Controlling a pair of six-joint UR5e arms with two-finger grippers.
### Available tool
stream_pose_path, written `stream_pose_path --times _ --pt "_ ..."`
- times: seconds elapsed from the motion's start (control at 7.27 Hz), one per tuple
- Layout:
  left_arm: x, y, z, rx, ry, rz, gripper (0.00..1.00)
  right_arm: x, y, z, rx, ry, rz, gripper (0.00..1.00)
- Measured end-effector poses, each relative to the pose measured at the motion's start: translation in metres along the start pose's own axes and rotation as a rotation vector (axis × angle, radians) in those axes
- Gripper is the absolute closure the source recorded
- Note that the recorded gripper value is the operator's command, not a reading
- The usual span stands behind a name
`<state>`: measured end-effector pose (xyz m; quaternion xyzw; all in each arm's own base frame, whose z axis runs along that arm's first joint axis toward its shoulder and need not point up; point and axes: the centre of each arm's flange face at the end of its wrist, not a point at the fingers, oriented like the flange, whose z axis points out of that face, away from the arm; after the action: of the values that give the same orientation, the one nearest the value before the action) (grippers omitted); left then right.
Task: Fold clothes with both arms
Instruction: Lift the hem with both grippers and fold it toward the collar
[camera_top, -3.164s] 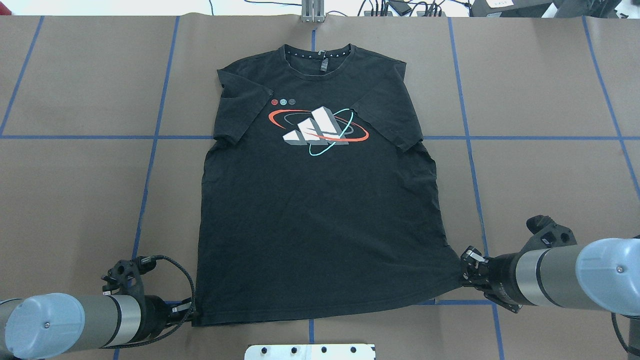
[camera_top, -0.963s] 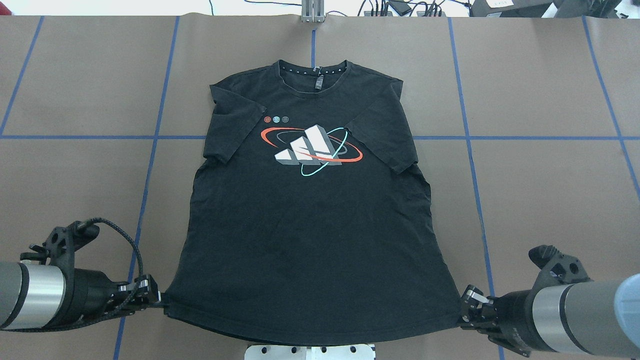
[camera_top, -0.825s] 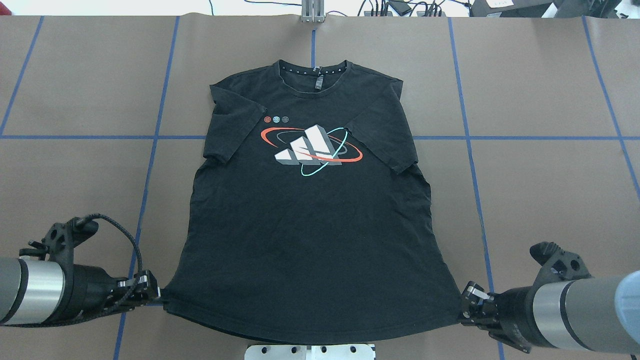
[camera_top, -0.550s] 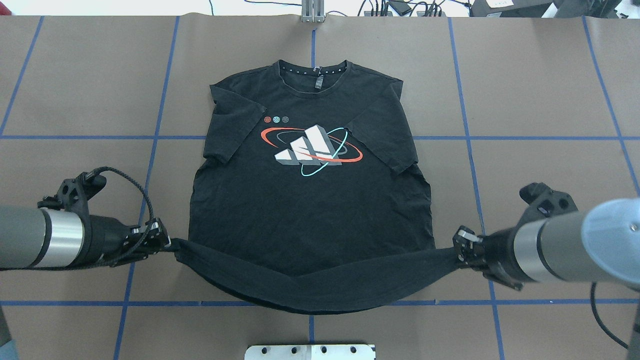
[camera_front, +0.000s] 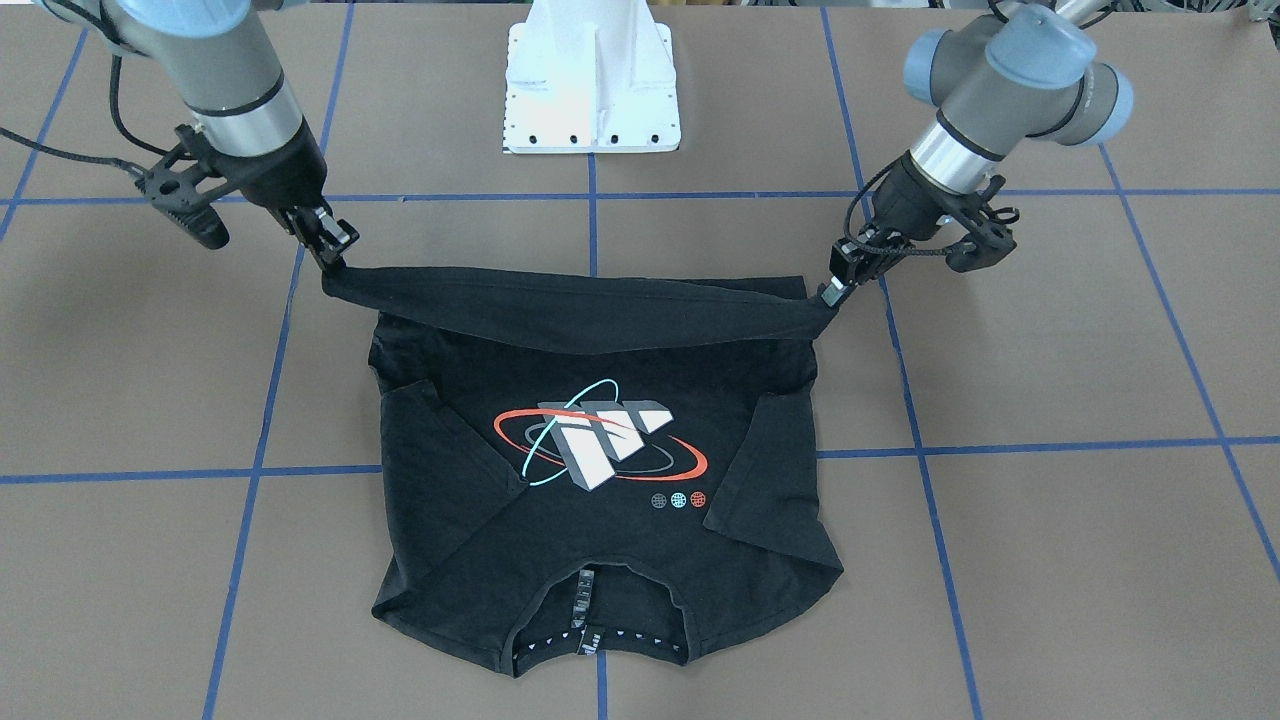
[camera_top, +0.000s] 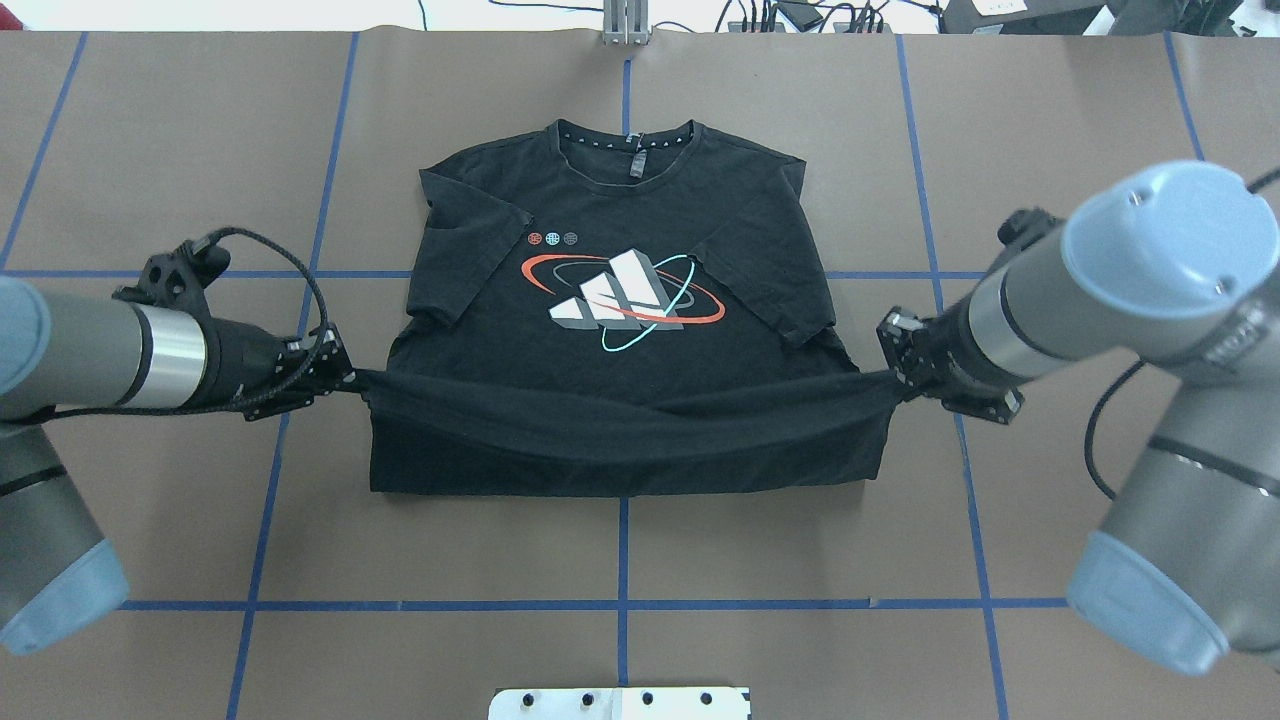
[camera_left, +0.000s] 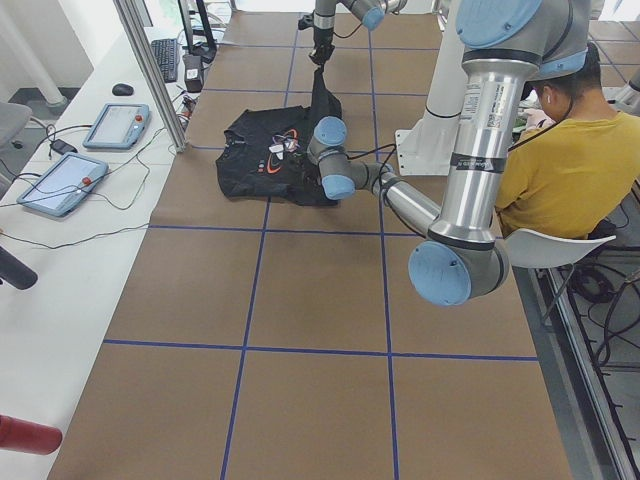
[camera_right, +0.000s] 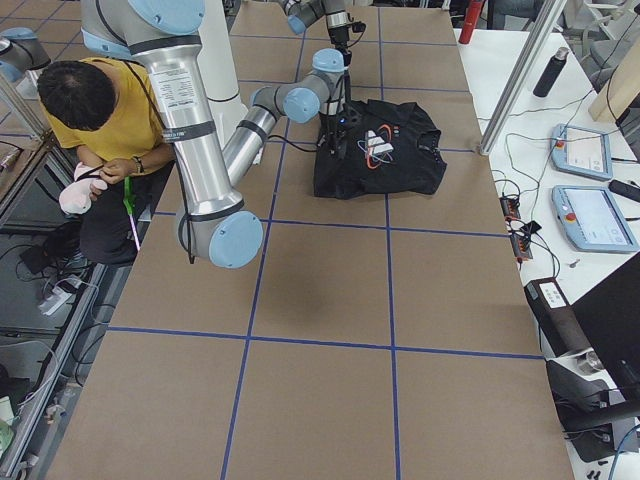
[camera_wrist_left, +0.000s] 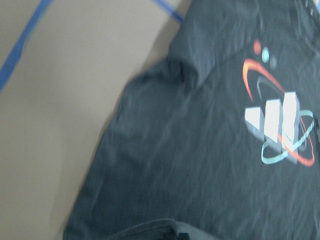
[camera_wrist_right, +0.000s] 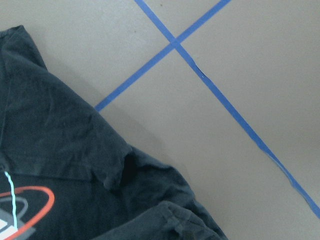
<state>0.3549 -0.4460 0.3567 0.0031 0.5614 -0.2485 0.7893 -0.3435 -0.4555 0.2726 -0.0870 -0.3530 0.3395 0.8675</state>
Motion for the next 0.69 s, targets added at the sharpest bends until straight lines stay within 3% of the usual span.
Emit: stream_pose_path --times 0.41,0.69 --pt "0.03 -0.069 0.019 0.087 -0.003 -0.014 1.0 -0.049 -0.063 0.024 0.047 0.055 0.019 1.0" --pt "0.063 -0.117 0.03 0.143 -0.003 -0.043 1.0 -0.085 -0.091 0.037 0.062 0.06 0.022 1.0"
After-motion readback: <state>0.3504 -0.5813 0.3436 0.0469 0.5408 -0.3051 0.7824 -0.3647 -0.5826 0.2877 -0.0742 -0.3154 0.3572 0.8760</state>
